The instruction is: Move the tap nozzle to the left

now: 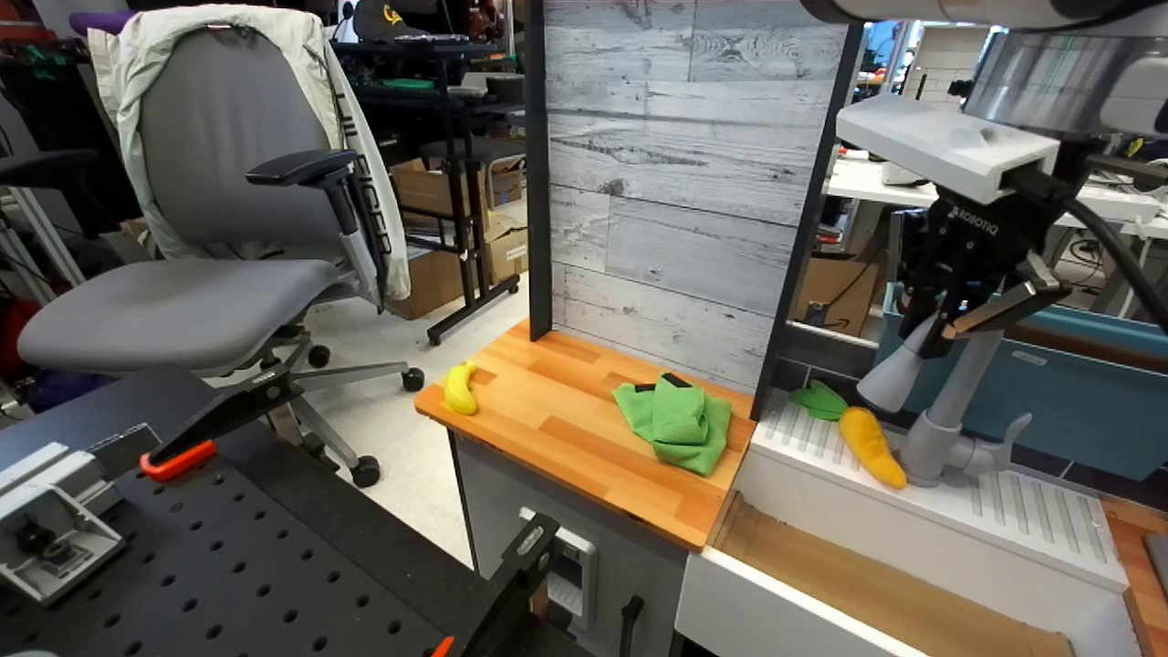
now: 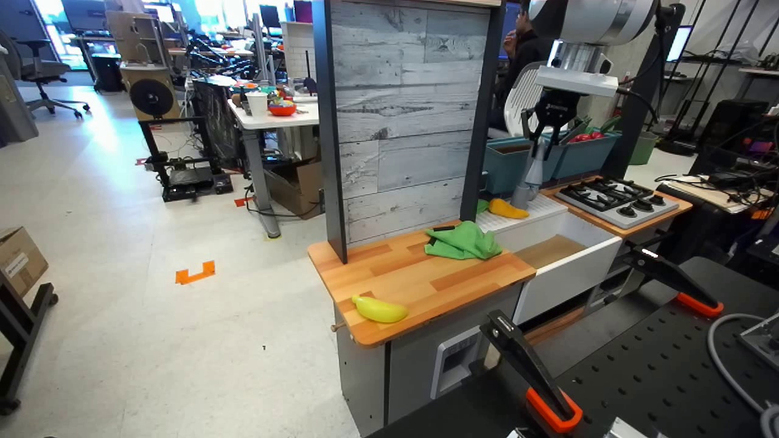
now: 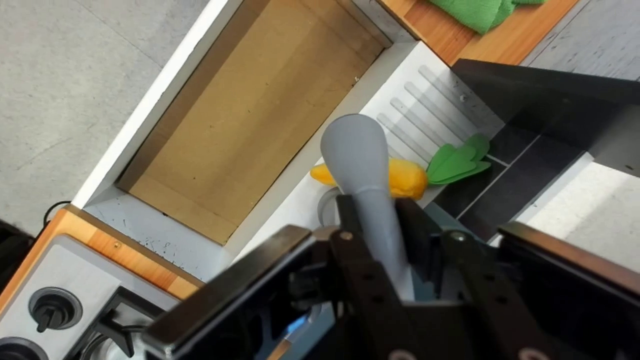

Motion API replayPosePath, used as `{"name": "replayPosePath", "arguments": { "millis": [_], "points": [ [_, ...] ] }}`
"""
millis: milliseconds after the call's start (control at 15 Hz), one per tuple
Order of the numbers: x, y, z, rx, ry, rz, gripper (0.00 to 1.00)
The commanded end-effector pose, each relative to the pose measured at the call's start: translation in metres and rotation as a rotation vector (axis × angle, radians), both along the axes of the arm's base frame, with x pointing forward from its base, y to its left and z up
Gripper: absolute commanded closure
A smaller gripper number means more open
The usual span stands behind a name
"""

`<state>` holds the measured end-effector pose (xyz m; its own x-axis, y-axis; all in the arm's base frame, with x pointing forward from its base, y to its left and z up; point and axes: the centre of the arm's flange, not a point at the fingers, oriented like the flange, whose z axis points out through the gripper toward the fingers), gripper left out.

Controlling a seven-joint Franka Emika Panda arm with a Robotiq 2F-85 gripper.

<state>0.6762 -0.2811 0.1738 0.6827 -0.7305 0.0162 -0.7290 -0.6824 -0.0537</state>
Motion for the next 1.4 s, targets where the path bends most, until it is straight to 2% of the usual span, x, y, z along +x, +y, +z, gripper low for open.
{"name": "replayPosePath", "arguments": {
  "millis": [0, 533, 867, 1333],
  "points": [
    [0.016, 0.014, 0.006, 0.103, -0.003, -0.027, 0.94],
    [0.051, 0.032, 0.017, 0.202, -0.037, -0.132, 0.94],
    [0.076, 0.063, 0.040, 0.309, -0.090, -0.165, 0.94],
    [0.071, 0.056, 0.047, 0.321, -0.103, -0.180, 0.94]
  ]
}}
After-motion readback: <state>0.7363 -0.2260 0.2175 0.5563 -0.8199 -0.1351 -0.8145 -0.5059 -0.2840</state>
